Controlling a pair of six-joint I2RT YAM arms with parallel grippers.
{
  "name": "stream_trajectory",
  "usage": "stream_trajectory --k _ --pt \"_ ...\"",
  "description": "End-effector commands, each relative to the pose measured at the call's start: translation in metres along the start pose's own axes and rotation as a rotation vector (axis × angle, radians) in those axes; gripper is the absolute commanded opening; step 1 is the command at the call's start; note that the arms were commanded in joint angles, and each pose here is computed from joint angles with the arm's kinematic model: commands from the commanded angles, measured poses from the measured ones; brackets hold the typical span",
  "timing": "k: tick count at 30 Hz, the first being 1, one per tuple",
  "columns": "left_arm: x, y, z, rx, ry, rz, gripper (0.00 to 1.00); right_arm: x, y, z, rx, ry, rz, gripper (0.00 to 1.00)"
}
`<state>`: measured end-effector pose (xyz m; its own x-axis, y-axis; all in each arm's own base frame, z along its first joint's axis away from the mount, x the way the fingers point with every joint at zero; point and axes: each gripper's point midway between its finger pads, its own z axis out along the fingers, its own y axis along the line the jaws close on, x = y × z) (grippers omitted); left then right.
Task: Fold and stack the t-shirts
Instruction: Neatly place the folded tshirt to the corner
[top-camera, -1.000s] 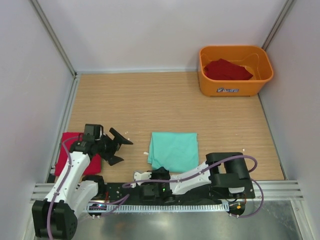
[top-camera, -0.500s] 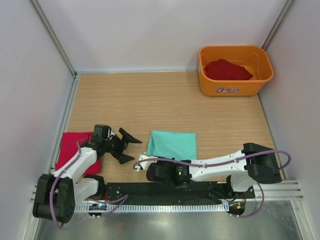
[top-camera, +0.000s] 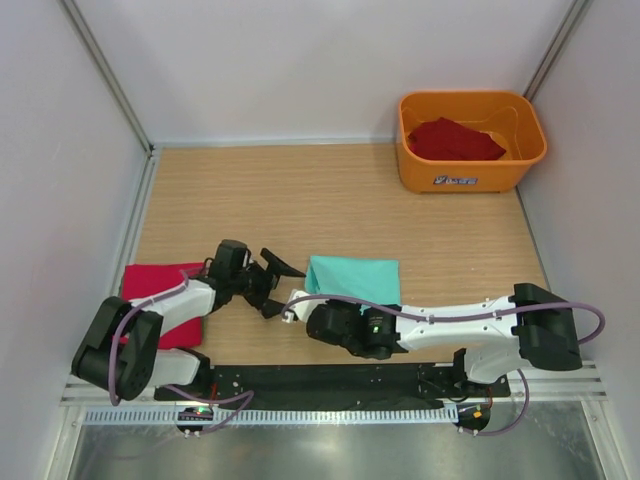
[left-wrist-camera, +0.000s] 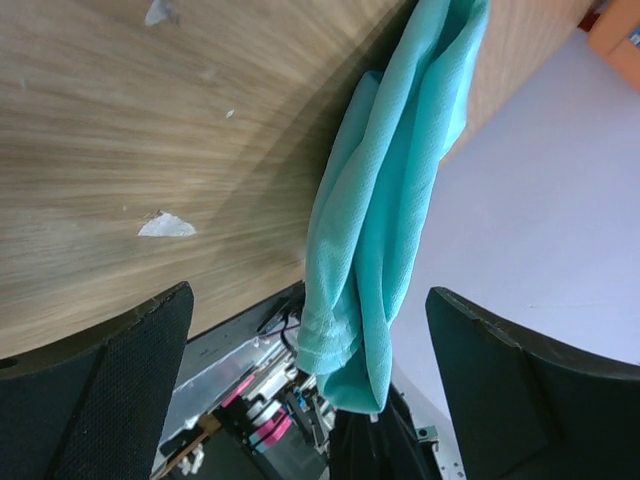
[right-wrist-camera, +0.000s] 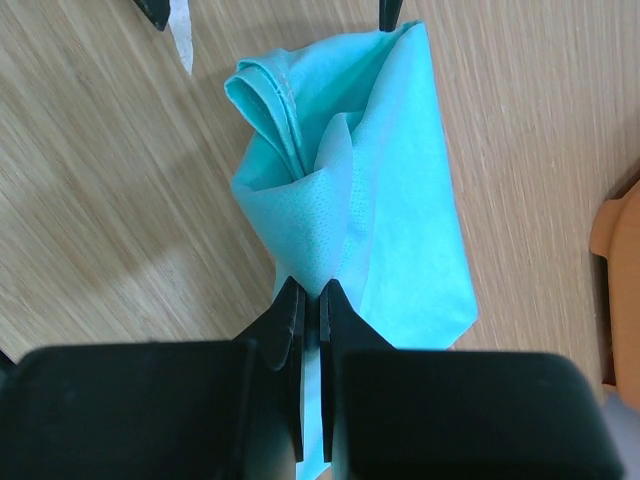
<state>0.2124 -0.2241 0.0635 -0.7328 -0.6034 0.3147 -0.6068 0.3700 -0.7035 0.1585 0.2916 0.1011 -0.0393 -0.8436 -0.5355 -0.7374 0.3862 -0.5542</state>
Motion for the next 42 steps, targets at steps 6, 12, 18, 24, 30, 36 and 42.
stream_trajectory --k 6,12,18,24,30,36,42 --pt "-0.011 -0.053 0.017 0.107 -0.04 0.035 1.0 -0.017 -0.016 -0.009 -0.014 -0.069 0.04 0.02" --pt "0.0 -0.052 0.042 0.072 0.005 0.032 1.0 -0.015 -0.021 -0.008 -0.022 -0.07 0.048 0.01" --pt "-0.005 -0.041 0.041 0.012 -0.04 0.004 1.0 -0.015 -0.034 -0.007 -0.012 -0.08 0.078 0.01" --pt "-0.001 -0.05 0.061 -0.001 0.003 0.005 1.0 -0.015 -0.033 -0.007 -0.023 -0.083 0.088 0.02" --pt "0.001 -0.046 0.079 -0.032 0.011 -0.002 1.0 -0.013 -0.035 -0.008 -0.017 -0.083 0.092 0.02" --pt "0.001 -0.044 0.093 -0.035 0.023 -0.011 0.98 -0.013 -0.038 -0.011 -0.014 -0.081 0.103 0.01" --pt "-0.007 -0.05 0.101 0.049 -0.009 0.028 0.32 -0.011 -0.038 -0.012 -0.011 -0.068 0.126 0.02"
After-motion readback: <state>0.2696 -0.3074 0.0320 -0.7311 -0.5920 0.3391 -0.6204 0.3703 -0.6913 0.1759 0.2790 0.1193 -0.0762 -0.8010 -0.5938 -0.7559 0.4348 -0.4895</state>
